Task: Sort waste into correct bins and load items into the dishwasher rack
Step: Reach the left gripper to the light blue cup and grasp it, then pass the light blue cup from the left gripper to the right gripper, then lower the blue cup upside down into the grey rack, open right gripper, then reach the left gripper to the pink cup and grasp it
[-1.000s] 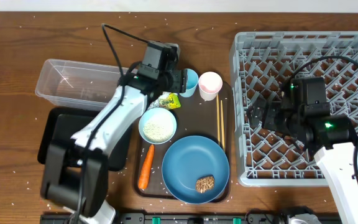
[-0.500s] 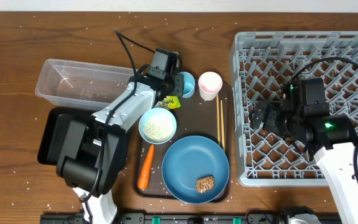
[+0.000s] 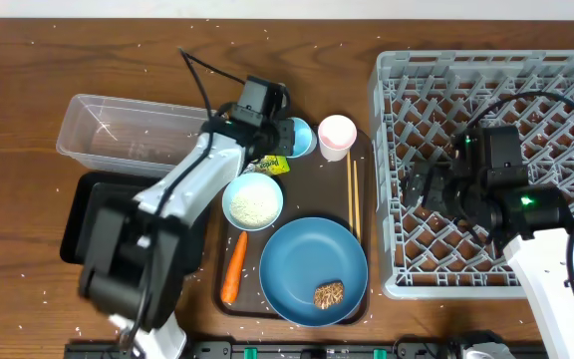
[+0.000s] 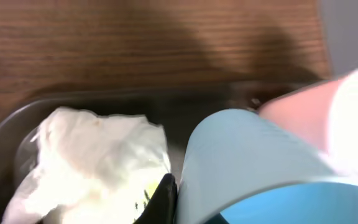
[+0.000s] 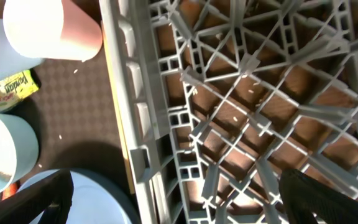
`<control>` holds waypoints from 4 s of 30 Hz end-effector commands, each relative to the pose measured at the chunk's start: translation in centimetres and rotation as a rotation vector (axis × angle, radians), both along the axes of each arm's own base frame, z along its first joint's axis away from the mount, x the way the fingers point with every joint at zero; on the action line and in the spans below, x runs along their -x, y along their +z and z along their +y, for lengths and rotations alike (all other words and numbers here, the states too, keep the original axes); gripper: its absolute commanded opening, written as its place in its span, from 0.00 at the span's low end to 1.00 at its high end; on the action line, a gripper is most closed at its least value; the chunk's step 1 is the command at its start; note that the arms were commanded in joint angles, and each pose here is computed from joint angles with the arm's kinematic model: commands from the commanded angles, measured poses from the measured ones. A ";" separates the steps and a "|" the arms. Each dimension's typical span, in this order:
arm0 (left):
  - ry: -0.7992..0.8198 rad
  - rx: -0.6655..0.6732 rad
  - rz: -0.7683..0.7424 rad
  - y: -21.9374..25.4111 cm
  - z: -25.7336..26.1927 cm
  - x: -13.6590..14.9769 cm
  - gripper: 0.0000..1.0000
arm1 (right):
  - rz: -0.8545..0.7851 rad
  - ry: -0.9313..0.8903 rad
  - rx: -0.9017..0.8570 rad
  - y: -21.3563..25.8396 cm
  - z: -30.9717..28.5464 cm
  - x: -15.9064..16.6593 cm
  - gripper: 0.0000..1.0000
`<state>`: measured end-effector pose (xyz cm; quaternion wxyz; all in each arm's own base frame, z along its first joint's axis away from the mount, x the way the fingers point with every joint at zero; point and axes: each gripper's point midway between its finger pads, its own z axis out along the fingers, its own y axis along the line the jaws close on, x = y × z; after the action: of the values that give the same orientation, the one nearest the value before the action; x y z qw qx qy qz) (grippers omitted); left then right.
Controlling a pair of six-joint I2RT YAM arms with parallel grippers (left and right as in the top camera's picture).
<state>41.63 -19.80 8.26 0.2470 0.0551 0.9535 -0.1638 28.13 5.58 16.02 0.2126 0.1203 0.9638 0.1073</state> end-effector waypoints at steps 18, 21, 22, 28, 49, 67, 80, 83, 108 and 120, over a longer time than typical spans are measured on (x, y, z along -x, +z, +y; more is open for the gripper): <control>-0.463 0.475 -0.323 25.2 -2.8 14.9 0.06 | -0.693 1.126 -0.810 17.7 14.8 3.7 0.90; -0.519 0.526 -0.318 26.1 -3.3 16.1 0.06 | -0.750 1.231 -0.841 18.9 15.6 5.0 0.91; -0.535 0.540 -0.314 26.2 -3.5 16.4 0.06 | -0.761 1.254 -0.845 19.1 15.8 5.3 0.91; -0.603 0.600 -0.298 26.9 -4.1 17.6 0.06 | -0.784 1.359 -0.863 19.5 17.7 7.1 0.88; -0.576 0.576 -0.313 26.8 -3.9 17.0 0.81 | -0.756 1.158 -0.755 18.4 15.4 4.1 0.35; -0.307 0.331 -0.304 23.1 -0.2 13.3 0.95 | -0.247 -0.456 -0.062 6.2 -13.8 1.2 0.40; -0.306 0.330 -0.295 22.9 -0.1 13.4 0.95 | -0.150 -0.925 -0.083 3.1 -24.2 5.2 0.43; -0.306 0.330 -0.295 22.9 -0.1 13.4 0.95 | -0.100 -0.929 -0.117 1.6 -24.3 4.9 0.43; -0.300 0.318 -0.243 21.4 -0.4 12.8 0.95 | -0.037 -0.896 -0.357 -1.4 -23.8 1.0 0.71; -0.211 0.096 -0.269 15.2 -1.1 5.7 0.95 | -0.359 -0.423 -0.444 7.5 -16.7 -1.2 0.70</control>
<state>33.71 -20.78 25.43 0.3479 0.1639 0.8819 -0.2726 28.92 -14.03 19.78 0.3170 0.4292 0.8058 0.2568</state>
